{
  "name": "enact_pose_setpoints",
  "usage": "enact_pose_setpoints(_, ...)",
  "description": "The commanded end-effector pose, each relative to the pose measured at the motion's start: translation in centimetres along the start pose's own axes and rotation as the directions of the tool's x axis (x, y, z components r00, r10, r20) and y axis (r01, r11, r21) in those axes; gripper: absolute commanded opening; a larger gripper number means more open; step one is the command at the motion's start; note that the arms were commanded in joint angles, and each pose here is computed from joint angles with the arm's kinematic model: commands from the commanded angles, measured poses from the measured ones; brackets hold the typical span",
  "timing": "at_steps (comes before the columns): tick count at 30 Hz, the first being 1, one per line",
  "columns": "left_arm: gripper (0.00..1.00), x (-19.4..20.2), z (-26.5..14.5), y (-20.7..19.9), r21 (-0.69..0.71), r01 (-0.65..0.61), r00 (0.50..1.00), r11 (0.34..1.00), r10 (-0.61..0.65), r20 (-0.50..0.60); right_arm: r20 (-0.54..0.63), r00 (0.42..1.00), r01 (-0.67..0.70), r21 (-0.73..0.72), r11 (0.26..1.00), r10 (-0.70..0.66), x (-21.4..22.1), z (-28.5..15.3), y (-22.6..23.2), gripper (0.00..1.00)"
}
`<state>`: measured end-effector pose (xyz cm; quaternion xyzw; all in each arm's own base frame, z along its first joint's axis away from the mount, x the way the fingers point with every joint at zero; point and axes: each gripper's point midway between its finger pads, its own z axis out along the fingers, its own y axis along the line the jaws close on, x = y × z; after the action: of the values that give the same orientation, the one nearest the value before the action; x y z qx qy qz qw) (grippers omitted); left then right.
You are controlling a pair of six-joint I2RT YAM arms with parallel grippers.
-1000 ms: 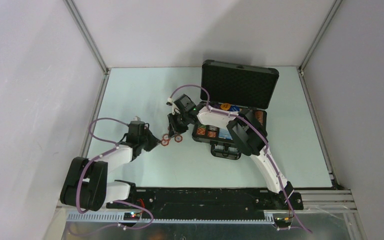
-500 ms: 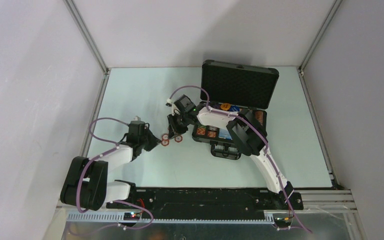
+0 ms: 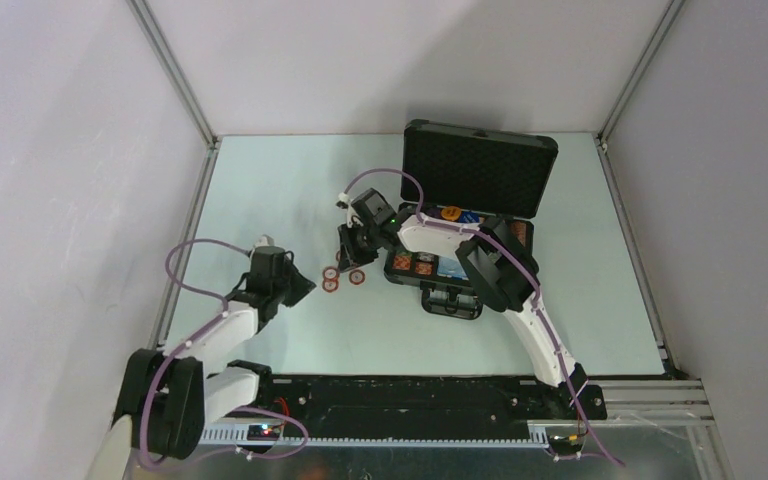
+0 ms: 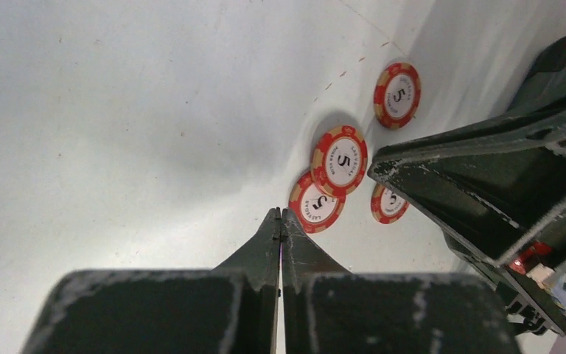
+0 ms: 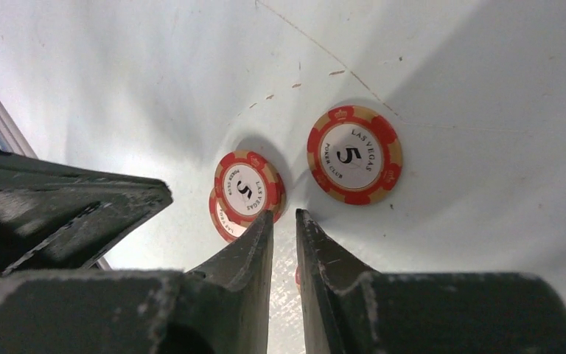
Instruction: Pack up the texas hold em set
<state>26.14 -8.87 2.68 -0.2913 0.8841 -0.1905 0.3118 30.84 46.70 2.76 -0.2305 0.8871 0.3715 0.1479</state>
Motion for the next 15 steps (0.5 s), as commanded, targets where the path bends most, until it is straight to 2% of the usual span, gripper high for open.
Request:
enact_pose_setpoints(1, 0.00, -0.1, -0.7, 0.4, 0.004, -0.042, 0.998, 0.999, 0.041, 0.036, 0.113, 0.992, 0.051, 0.045, 0.998, -0.055, -3.1, -1.9, 1.0, 0.23)
enact_pose_setpoints(9, 0.00, 2.3, -1.2, -0.5, 0.123, -0.074, 0.997, 0.990, 0.078, -0.028, 0.143, 0.982, 0.115, 0.051, 0.992, -0.121, -5.5, -2.3, 2.3, 0.24)
enact_pose_setpoints(15, 0.00, 2.7, -1.1, -1.3, 0.192, -0.107, 0.994, 0.976, 0.112, -0.016, 0.141, 0.978, 0.148, 0.036, 0.988, -0.152, -5.7, -1.8, 3.2, 0.25)
